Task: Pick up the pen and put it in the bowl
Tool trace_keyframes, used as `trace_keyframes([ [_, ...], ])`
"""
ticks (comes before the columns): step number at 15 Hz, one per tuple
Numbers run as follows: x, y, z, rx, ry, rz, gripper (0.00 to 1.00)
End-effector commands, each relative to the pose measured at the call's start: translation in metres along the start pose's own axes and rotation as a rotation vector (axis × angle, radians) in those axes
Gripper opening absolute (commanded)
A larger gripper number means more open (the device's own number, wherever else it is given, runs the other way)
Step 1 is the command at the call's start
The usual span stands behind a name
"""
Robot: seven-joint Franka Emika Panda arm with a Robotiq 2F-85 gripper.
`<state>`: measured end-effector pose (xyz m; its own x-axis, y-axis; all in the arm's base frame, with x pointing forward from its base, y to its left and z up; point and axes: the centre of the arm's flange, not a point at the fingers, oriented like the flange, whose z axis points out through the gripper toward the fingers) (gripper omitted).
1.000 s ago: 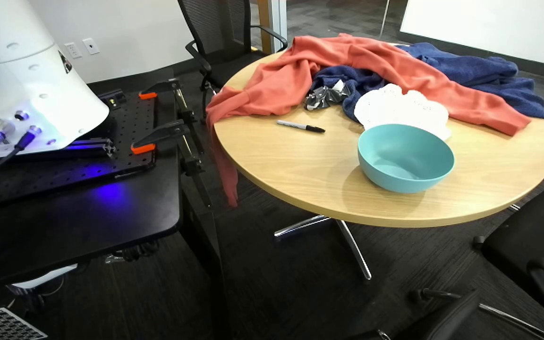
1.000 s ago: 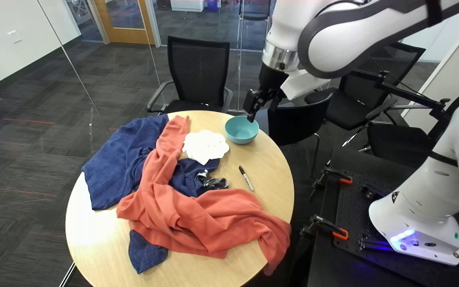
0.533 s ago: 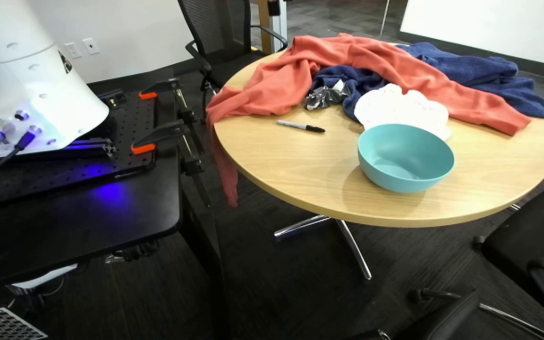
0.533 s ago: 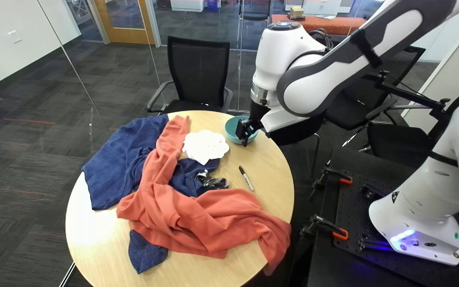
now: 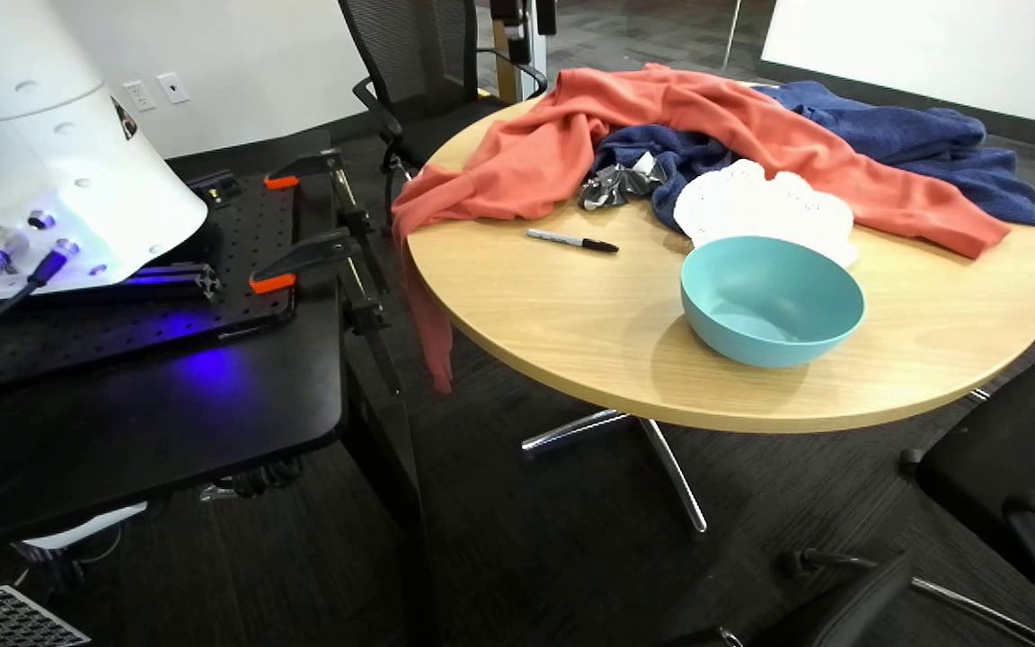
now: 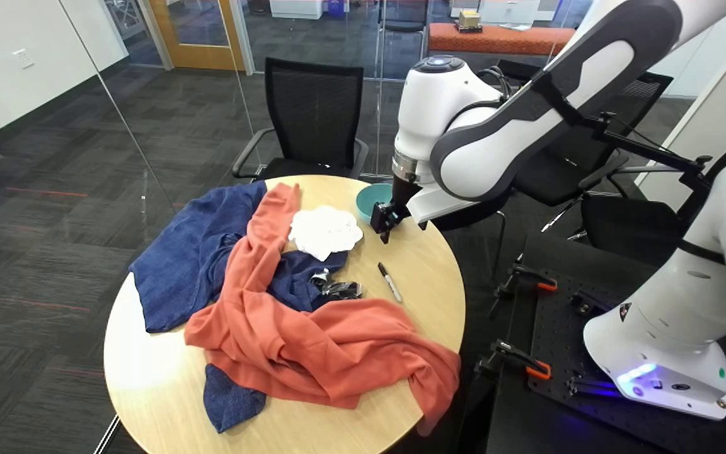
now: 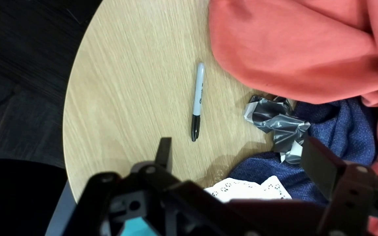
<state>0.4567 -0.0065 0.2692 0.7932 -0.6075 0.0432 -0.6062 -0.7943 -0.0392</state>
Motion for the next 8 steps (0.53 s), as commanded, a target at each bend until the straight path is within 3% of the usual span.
trace_keyframes([
  [1,0.005,-0.001,0.006,-0.003,-0.006,0.008,1.0],
  [8,0.031,0.006,0.074,-0.024,-0.057,0.069,1.0],
])
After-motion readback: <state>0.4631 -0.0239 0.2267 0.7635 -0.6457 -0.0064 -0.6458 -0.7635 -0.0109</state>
